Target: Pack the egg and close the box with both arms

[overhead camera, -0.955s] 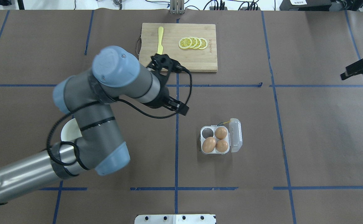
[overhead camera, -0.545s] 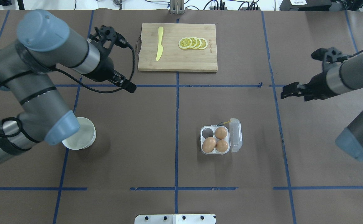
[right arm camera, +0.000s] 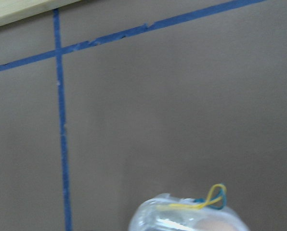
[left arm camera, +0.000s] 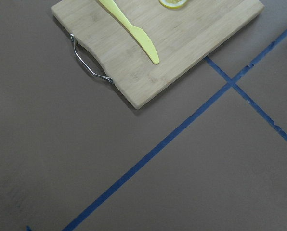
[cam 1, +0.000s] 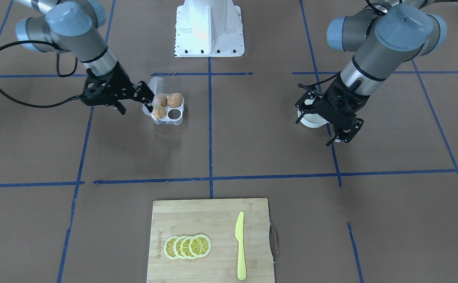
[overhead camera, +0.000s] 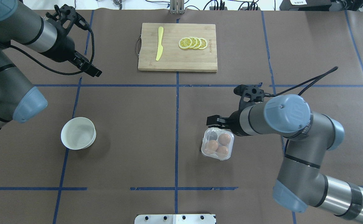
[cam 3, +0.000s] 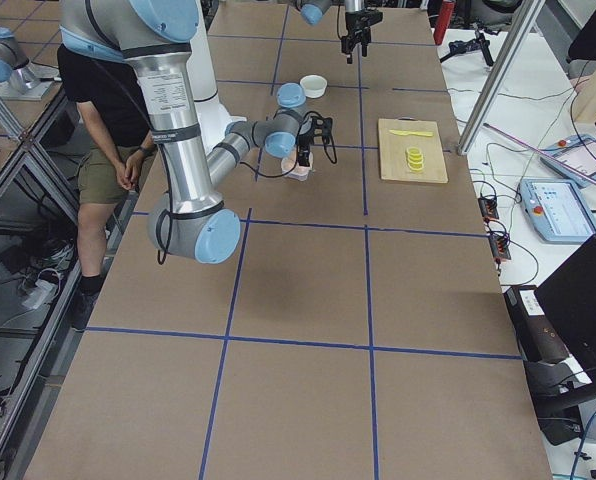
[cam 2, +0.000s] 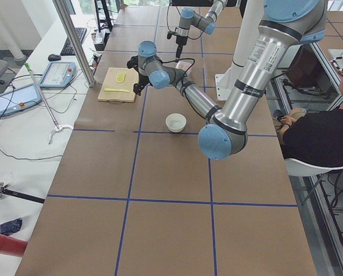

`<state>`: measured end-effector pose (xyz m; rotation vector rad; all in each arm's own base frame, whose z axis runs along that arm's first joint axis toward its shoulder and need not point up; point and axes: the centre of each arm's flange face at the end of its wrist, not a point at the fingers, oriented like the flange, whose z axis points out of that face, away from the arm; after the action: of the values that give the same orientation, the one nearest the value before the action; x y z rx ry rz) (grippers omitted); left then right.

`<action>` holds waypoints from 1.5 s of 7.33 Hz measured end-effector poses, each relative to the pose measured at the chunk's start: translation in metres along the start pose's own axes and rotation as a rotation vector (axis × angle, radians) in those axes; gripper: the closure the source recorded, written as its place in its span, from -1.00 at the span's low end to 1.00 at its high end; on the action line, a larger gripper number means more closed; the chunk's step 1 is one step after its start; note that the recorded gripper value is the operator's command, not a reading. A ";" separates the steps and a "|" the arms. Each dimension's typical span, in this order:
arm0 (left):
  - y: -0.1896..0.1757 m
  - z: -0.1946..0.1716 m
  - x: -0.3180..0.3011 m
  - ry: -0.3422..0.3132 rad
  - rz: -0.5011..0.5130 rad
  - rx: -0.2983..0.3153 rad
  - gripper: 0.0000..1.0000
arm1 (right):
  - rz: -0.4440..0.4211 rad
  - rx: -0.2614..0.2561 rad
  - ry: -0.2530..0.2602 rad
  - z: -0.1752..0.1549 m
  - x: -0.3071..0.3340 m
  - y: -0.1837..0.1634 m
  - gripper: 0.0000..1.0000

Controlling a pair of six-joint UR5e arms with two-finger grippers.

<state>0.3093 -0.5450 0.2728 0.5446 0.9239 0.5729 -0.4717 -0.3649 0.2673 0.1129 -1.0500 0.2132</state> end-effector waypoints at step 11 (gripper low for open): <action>0.256 -0.160 -0.331 -0.338 -0.215 -0.081 -1.00 | -0.280 -0.067 0.219 -0.213 0.392 -0.295 -1.00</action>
<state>-0.0414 -0.5495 0.5520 0.4453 0.6255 0.3100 -0.0358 -0.5635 0.5054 0.1706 -0.8120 -0.0630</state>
